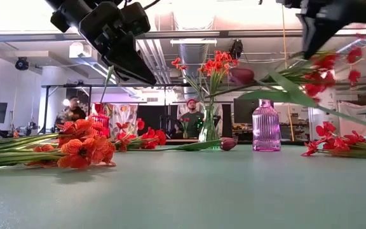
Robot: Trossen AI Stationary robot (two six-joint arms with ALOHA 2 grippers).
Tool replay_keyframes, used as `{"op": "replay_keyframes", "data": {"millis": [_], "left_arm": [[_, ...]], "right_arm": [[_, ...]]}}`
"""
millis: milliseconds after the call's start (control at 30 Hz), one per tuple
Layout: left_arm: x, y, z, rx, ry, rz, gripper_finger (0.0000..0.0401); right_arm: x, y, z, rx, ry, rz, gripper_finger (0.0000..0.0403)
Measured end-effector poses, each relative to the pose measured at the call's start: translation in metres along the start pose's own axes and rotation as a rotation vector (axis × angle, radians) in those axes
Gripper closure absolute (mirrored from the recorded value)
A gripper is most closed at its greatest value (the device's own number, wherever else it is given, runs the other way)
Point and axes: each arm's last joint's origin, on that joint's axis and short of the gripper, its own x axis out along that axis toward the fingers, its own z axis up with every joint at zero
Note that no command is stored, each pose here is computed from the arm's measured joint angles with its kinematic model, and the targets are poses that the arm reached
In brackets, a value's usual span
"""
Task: Sort flowers into vase by color
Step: Put the bottom red flowers into the violet flower vase
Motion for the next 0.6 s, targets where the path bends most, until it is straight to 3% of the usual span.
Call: {"op": "replay_keyframes", "data": {"millis": [233,400,500,600], "left_arm": [[-0.007,-0.001,0.016,0.007,-0.024,-0.002,0.0317],[-0.014,-0.002,0.027,0.016,-0.002,-0.001,0.0317],[-0.018,-0.003,0.032,0.018,0.023,0.001,0.0317],[-0.022,-0.003,0.036,0.033,0.046,0.002,0.0317]], "right_arm": [[-0.011,-0.019,0.01,0.217,-0.127,-0.101,0.039],[-0.022,-0.022,0.015,0.155,-0.054,0.099,0.039],[-0.028,-0.025,0.014,0.238,-0.098,0.081,0.039],[-0.032,-0.023,0.013,0.212,-0.083,0.173,0.039]]}}
